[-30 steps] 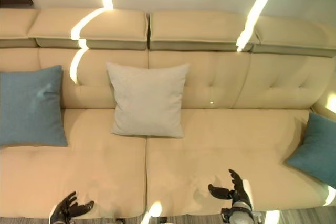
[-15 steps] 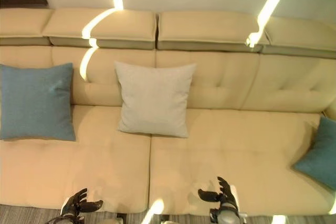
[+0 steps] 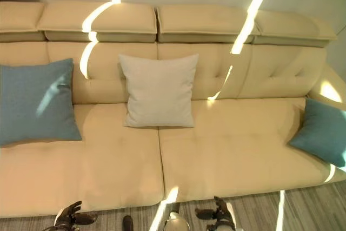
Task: Pick up all the scattered cushions and arrange them neatly on the sofa.
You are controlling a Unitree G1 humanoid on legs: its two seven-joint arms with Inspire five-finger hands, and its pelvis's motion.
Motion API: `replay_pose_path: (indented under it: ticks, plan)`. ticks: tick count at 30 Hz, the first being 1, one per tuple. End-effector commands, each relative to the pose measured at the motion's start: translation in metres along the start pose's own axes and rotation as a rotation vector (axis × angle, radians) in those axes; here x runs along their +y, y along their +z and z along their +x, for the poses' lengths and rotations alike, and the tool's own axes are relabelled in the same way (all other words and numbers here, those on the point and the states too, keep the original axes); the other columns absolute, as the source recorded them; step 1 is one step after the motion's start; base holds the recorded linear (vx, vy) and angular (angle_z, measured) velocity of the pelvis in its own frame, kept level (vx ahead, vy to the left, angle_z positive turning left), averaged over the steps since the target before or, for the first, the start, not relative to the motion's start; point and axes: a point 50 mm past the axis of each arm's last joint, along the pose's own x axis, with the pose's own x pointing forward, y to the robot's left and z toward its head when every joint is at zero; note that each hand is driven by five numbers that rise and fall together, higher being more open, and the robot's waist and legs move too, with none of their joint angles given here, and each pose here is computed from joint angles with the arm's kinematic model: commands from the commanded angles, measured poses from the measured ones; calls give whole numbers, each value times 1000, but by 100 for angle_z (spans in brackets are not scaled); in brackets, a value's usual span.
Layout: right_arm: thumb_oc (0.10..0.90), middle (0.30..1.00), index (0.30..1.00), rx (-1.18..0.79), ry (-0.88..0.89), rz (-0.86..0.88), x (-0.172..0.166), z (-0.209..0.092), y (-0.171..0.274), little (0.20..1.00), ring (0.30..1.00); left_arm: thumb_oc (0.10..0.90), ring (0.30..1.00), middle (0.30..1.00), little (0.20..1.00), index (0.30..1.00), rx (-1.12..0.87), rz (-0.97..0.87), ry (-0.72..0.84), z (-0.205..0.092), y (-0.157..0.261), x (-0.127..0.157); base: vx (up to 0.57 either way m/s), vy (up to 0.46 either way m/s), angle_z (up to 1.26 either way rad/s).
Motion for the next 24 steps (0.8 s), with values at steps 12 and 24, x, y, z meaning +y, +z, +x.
replay_pose_path:
  ticks: [12, 24]
  plan:
    - [800, 900, 900, -105, -38, -3, -13, 7, 31, 900, 900, 800, 900, 900, 900, 900, -3, 37, -10, 1, 3, -4, -141, -106, -25]
    - [800, 900, 900, -58, -55, -84, -21, 10, 22, 900, 900, 800, 900, 900, 900, 900, 17, 32, -83, -2, 0, -29, -135, -16, -9]
